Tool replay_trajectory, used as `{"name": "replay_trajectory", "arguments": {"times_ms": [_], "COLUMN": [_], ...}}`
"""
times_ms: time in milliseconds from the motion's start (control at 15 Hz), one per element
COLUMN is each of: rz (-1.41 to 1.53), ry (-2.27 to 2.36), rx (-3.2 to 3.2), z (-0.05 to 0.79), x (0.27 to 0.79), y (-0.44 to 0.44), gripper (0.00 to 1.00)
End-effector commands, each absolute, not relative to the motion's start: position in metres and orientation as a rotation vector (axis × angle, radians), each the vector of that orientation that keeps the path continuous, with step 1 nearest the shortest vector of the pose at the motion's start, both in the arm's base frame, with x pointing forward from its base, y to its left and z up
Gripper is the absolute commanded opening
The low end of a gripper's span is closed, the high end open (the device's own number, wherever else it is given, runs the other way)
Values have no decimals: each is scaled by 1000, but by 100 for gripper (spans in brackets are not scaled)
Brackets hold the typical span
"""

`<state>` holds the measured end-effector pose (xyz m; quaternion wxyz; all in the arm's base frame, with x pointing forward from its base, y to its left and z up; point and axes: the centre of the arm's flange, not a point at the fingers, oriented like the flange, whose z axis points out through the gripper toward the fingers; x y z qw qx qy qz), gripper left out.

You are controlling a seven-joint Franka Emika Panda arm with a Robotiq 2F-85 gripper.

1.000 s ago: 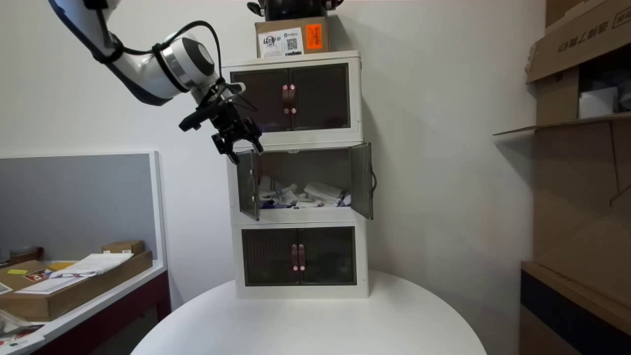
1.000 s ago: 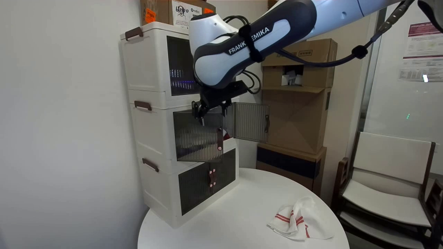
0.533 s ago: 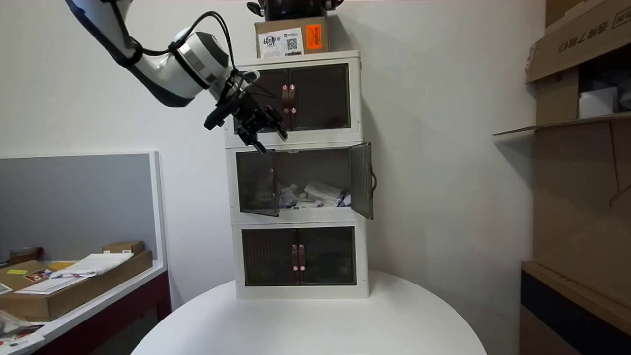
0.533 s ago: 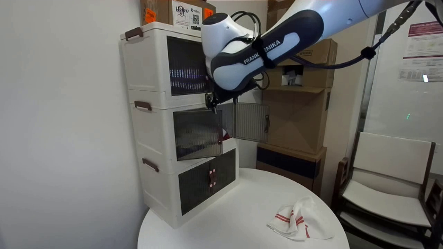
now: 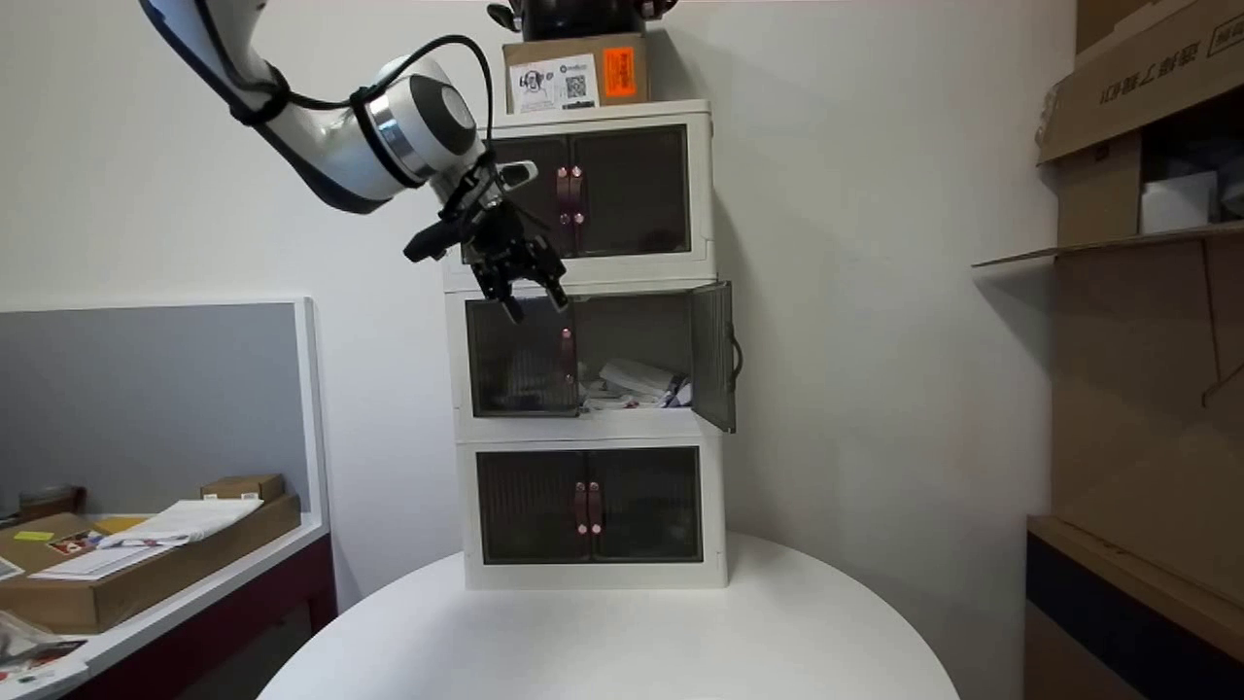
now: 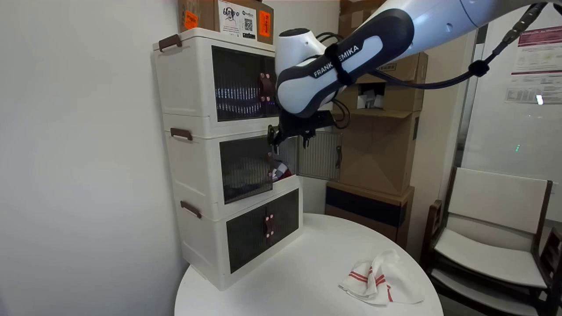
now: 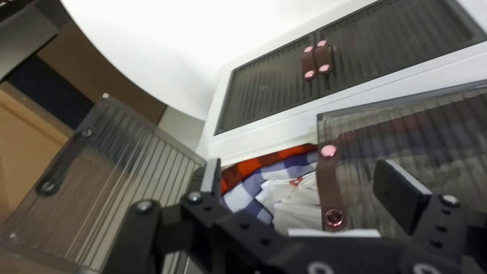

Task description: Move the middle left cabinet door

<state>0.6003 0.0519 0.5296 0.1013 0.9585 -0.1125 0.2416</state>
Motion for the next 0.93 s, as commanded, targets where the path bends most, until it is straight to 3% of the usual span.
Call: {"name": "replay_trajectory", "arguments": {"times_ms": [0, 867], "rz": [739, 821], "ry": [-191, 300], "rx": [3015, 2910], "z": [530, 457], "x": [558, 581], "y": [50, 34], "gripper": [100, 100]}}
